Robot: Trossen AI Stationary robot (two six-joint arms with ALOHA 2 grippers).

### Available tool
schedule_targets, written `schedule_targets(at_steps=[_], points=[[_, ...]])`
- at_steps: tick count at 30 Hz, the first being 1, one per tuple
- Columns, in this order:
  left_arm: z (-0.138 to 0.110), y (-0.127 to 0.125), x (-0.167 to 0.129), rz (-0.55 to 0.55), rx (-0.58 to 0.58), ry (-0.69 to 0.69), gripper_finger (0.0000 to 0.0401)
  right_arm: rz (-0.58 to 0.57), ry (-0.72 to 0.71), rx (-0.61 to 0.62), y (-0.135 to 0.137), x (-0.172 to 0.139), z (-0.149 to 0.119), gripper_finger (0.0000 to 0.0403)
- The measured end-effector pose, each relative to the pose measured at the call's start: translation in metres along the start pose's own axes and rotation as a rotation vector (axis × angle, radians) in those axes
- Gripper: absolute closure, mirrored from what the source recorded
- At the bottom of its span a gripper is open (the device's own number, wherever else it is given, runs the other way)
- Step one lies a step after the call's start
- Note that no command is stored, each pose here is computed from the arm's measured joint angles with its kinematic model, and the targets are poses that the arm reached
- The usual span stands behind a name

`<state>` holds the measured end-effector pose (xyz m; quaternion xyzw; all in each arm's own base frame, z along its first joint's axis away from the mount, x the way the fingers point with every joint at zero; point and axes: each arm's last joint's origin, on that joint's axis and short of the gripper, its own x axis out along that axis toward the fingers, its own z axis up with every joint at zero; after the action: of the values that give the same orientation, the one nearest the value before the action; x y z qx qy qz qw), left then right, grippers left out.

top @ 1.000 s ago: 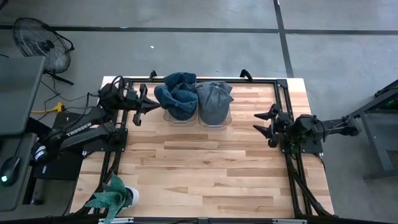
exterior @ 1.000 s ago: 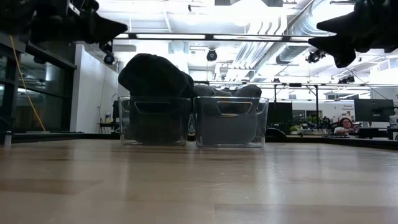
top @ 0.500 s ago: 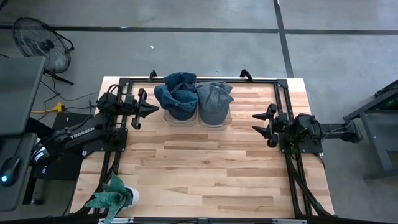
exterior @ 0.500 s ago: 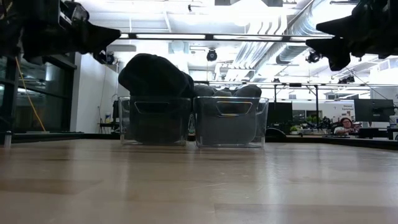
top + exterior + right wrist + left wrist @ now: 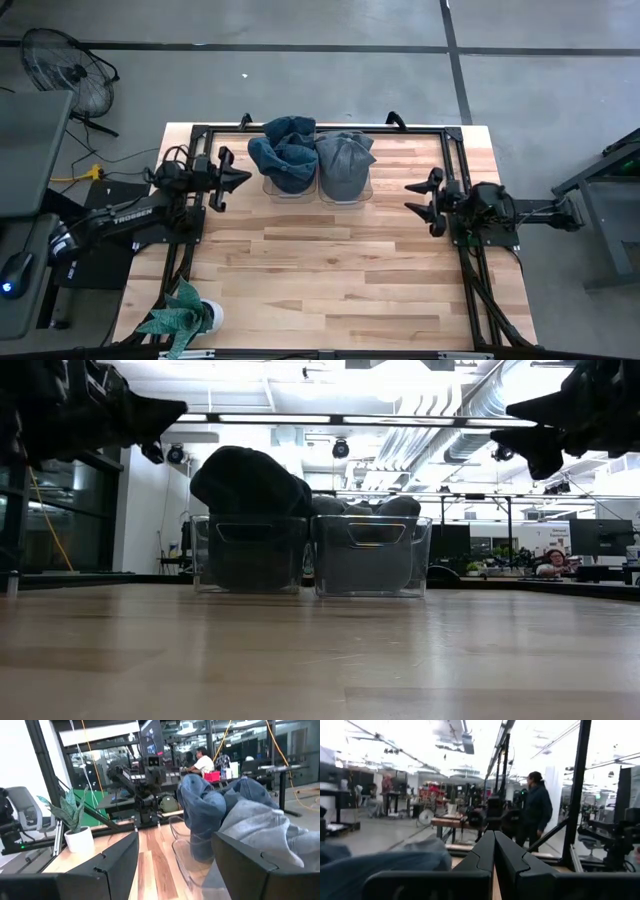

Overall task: Pick & Place hat
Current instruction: Return to Home Position

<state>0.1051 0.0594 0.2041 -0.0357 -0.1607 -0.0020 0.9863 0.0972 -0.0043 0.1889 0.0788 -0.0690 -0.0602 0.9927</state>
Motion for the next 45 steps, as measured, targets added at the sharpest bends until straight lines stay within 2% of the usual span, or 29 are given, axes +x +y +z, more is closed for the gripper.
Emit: schedule_targets(at_steps=[3,7,11,13,18,24,33,45], points=[[-0.004,-0.008,0.005,0.008,0.01,0.004,0.0401,-0.003,0.025,0.006,0.0,0.0,-0.002,0.0157],[-0.02,-0.019,0.01,0.086,0.014,0.103,0.0401,-0.004,0.048,0.019,-0.001,0.0,-0.005,0.0157],[-0.026,-0.029,0.012,0.101,0.056,0.149,0.0401,0.0,0.053,-0.002,0.0,0.0,-0.005,0.0157],[-0.026,-0.031,0.012,0.12,0.057,0.143,0.0401,0.0,0.053,-0.01,-0.001,0.0,-0.005,0.0157],[-0.033,-0.029,0.006,0.201,0.043,0.234,0.0401,0.001,0.074,-0.024,-0.001,0.0,-0.007,0.0157],[-0.033,-0.031,-0.004,0.213,0.023,0.262,0.0401,-0.003,0.14,0.003,-0.002,-0.001,-0.013,0.0157],[-0.031,-0.034,-0.022,0.282,-0.016,0.256,0.0401,-0.046,0.142,-0.011,-0.003,-0.001,-0.014,0.0157],[-0.033,-0.032,-0.021,0.315,-0.006,0.276,0.0401,-0.063,0.098,0.018,-0.004,0.0,-0.02,0.0157]])
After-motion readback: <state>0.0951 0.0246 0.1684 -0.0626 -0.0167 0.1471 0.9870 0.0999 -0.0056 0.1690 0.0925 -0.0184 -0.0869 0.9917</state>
